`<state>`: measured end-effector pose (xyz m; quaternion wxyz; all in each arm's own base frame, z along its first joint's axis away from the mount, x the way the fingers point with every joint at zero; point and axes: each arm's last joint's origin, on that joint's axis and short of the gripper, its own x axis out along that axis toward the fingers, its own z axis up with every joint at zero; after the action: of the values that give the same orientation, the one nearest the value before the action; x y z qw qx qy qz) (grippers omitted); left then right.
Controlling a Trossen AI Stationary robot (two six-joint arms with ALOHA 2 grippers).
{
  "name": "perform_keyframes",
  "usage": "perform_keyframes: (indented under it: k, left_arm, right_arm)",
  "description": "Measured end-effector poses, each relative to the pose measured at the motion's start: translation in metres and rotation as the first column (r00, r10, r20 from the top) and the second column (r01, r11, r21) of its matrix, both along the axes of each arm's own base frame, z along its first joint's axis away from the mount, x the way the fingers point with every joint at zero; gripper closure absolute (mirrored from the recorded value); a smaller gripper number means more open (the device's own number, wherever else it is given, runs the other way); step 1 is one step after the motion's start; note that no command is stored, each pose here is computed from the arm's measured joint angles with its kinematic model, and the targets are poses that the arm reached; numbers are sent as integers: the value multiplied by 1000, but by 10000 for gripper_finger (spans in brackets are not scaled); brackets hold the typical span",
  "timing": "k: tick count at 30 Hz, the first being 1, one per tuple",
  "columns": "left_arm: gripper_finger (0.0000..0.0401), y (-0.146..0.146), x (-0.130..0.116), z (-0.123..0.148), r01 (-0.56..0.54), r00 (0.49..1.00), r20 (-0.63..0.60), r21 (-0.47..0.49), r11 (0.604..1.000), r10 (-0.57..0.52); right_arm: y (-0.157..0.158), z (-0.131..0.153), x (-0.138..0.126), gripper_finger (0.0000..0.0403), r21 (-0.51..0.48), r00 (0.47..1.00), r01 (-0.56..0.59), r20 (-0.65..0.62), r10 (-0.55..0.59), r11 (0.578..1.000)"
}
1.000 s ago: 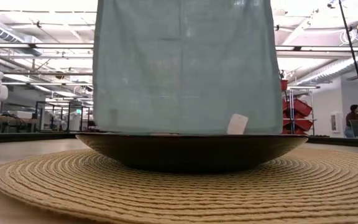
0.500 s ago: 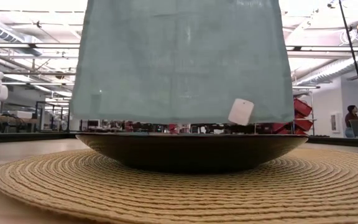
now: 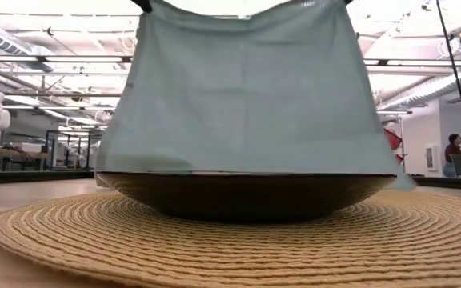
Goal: Set table place
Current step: Fold the blue napkin
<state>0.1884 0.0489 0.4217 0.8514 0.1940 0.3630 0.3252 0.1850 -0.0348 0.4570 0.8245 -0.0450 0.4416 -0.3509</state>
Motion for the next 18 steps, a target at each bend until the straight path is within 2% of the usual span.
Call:
perform_keyframes:
  k: [4, 10, 18]
  left_arm:
    - [401, 9, 14, -7, -12, 1000, -29, 5, 1000, 12]
    - [401, 26, 34, -20, -35, 995, -92, -7, 999, 35]
    - [401, 48, 56, -39, -30, 990, -141, -65, 997, 21]
  right_arm:
    - [-9, -15, 9, 403, -5, 999, 14, -47, -14, 1000]
    - [-24, -33, 24, 403, -7, 999, -6, -52, 5, 1000]
    - [-45, -63, 35, 403, 36, 997, -4, -83, 7, 999]
